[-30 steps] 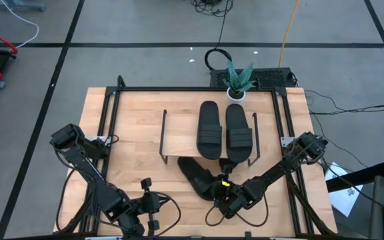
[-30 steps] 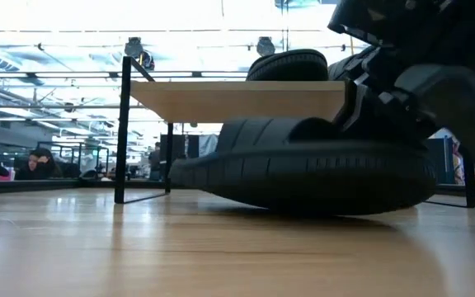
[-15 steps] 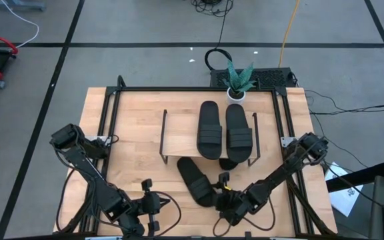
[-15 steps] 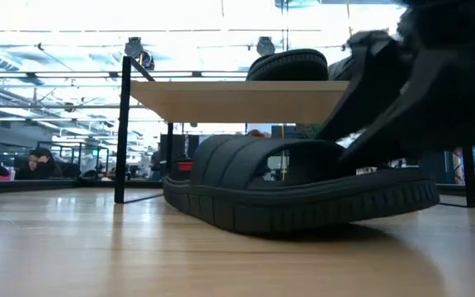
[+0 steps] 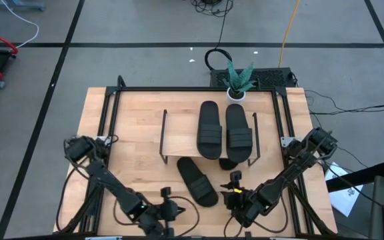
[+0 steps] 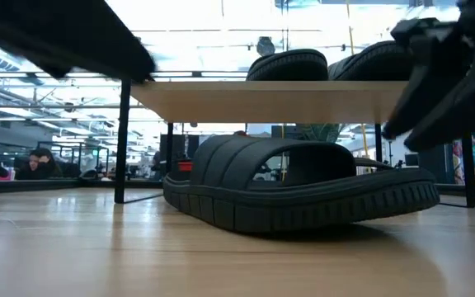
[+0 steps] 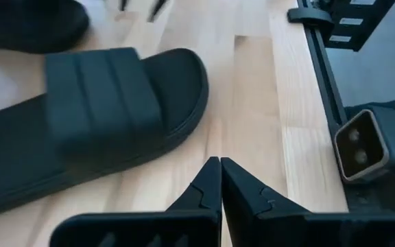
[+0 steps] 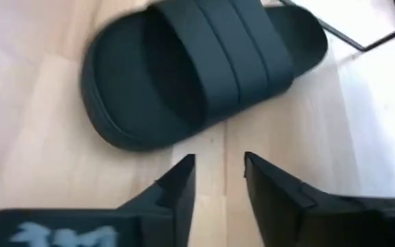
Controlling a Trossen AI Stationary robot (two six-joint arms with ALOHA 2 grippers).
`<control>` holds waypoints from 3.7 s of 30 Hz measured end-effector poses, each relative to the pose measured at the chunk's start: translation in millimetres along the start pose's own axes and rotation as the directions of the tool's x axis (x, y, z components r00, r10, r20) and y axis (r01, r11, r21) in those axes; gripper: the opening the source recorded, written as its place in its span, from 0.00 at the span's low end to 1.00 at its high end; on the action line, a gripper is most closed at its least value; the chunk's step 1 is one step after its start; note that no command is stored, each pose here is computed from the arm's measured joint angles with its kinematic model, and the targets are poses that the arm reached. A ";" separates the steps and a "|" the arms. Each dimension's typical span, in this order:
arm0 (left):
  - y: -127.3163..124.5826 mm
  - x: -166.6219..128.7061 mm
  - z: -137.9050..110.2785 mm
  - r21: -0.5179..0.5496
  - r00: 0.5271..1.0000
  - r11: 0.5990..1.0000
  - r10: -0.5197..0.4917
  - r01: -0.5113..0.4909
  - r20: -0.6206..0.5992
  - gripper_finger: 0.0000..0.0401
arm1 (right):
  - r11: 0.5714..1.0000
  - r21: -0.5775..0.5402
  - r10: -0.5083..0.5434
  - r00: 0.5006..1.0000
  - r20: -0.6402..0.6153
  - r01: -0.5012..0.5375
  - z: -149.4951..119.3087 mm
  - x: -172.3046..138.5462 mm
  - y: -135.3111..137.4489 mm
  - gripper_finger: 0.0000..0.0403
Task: Pick and place slides into the shelf
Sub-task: Put the black slipper under the shelf
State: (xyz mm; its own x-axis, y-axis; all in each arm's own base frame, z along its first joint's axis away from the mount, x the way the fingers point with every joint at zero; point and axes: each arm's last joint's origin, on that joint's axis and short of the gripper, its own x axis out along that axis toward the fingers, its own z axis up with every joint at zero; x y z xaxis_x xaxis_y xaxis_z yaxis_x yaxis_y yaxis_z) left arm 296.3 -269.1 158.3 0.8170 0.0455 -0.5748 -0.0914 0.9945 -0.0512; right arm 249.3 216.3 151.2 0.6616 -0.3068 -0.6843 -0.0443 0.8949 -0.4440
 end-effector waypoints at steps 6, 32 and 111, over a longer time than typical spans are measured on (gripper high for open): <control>5.4 33.3 -3.2 0.025 0.999 1.000 -0.005 0.004 0.044 0.02 | 0.999 0.032 0.032 0.999 -0.041 -0.031 -21.2 11.5 1.0 0.04; 46.2 56.2 -14.1 -0.129 0.969 0.965 0.211 -0.227 -0.127 0.02 | 0.963 0.032 0.255 0.943 0.215 -0.268 -12.6 23.2 8.5 0.00; 79.2 83.8 34.9 0.635 0.969 0.743 0.246 -0.212 0.035 0.70 | 0.920 0.014 0.222 0.550 0.805 -0.391 -104.4 -129.2 -121.5 0.00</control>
State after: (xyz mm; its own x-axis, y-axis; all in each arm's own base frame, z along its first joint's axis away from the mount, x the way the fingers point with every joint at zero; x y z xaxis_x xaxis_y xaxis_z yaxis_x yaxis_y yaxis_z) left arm 377.4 -183.3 134.6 0.7886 0.2923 -0.5410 0.1204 0.7894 0.6020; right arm 91.1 113.4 233.2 0.9567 0.2909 -0.0089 -0.2895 0.9479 -0.1329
